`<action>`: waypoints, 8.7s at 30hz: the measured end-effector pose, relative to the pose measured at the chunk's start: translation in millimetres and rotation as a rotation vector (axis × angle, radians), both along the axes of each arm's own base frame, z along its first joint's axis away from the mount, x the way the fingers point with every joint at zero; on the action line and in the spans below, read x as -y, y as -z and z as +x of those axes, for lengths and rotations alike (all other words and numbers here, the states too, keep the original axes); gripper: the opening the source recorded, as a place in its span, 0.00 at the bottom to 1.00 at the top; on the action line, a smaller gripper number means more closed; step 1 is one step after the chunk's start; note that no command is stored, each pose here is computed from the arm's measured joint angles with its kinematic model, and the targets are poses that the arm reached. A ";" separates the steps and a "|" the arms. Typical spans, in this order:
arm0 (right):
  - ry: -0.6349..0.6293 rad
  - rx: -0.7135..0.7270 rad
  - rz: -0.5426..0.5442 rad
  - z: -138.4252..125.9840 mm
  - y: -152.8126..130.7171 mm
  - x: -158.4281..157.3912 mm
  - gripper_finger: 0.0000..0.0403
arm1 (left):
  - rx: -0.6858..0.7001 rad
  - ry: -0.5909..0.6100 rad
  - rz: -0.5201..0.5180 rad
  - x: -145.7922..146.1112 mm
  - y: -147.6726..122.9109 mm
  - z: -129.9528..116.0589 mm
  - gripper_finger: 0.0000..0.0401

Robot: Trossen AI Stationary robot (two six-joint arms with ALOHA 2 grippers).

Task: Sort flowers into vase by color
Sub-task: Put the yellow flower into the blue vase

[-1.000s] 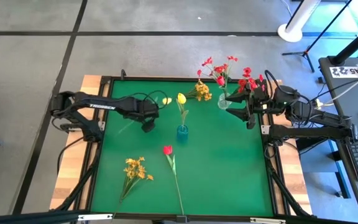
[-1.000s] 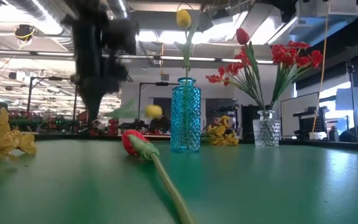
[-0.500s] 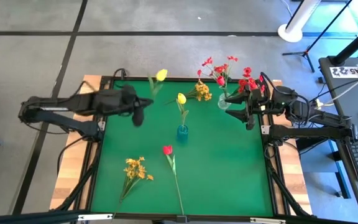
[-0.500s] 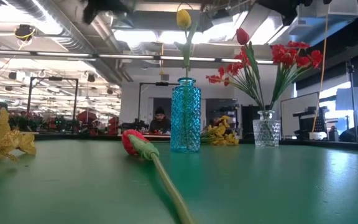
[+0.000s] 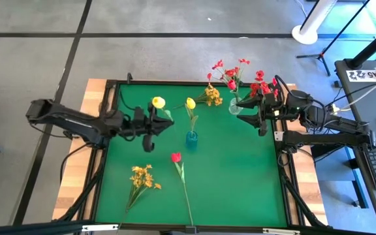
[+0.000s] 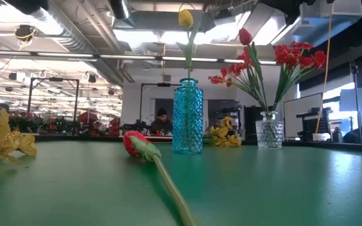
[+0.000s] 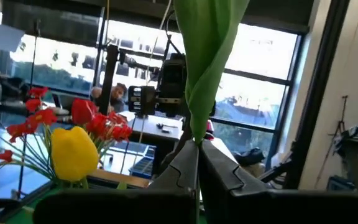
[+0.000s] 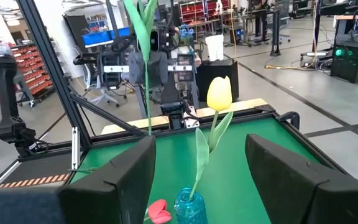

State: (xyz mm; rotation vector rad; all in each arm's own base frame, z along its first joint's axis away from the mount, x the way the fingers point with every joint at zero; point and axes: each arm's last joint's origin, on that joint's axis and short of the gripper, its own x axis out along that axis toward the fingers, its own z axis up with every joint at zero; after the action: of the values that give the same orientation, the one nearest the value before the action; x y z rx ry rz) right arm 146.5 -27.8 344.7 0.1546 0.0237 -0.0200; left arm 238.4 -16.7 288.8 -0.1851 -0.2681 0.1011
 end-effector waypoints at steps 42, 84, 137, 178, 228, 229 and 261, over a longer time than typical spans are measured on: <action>0.008 -0.035 0.002 20.3 7.1 4.9 0.61 | 0.076 -0.084 0.058 -30.6 48.8 48.2 0.00; 0.007 -0.035 0.003 20.3 7.1 4.9 0.61 | -0.356 -0.223 0.108 9.0 55.9 26.6 0.56; 0.008 -0.037 0.007 20.2 7.3 5.0 0.61 | -0.856 -0.236 -0.204 -228.3 68.6 58.7 0.53; -0.010 -0.037 0.039 20.2 7.3 4.4 0.61 | -1.139 -0.267 -0.187 -224.2 173.1 107.8 0.21; -0.068 -0.079 0.076 19.9 11.5 2.6 0.61 | -0.032 0.030 0.161 35.0 -113.4 -59.4 0.04; -0.068 -0.079 0.076 19.9 11.5 2.5 0.61 | 0.006 0.038 0.156 37.8 -105.9 -58.4 0.04; -0.123 -0.053 0.071 40.5 14.2 1.1 0.61 | 0.107 -0.108 0.015 39.6 69.5 102.4 0.03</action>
State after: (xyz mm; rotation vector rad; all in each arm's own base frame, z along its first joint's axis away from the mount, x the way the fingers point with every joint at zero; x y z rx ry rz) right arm 187.0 -28.9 330.5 0.2233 0.0869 0.1001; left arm 340.8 -56.3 219.3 -0.1615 -0.3855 0.1967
